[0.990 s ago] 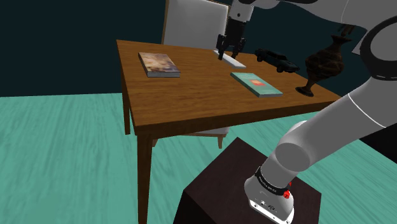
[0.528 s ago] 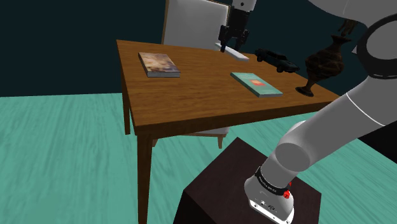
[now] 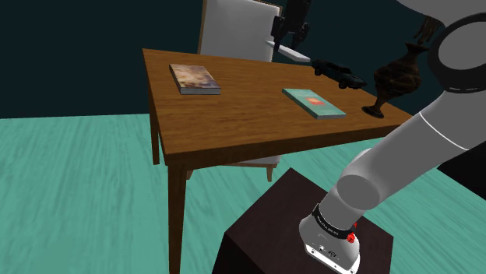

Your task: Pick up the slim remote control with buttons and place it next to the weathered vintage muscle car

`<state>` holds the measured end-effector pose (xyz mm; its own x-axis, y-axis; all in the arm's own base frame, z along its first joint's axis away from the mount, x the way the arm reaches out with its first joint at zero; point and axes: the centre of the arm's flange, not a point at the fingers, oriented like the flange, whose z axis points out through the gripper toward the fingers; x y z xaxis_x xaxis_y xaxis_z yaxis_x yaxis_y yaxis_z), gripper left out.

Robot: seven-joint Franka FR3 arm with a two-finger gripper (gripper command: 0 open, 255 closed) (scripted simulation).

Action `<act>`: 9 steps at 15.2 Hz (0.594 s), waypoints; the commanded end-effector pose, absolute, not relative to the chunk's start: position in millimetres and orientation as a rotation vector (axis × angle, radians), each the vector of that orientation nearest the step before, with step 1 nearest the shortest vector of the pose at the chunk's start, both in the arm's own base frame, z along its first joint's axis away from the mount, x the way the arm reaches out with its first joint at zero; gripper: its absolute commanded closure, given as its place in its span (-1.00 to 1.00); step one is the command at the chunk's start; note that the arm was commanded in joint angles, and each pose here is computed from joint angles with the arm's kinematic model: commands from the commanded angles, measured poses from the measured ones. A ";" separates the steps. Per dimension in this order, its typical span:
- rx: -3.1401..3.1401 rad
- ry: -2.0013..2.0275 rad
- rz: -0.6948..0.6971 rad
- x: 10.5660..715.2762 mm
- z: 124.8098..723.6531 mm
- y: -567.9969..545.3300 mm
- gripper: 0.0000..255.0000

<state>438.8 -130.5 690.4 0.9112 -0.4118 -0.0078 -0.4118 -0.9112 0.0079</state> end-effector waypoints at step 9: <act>3.065 -0.660 -0.014 392.7 697.3 -225.8 1.00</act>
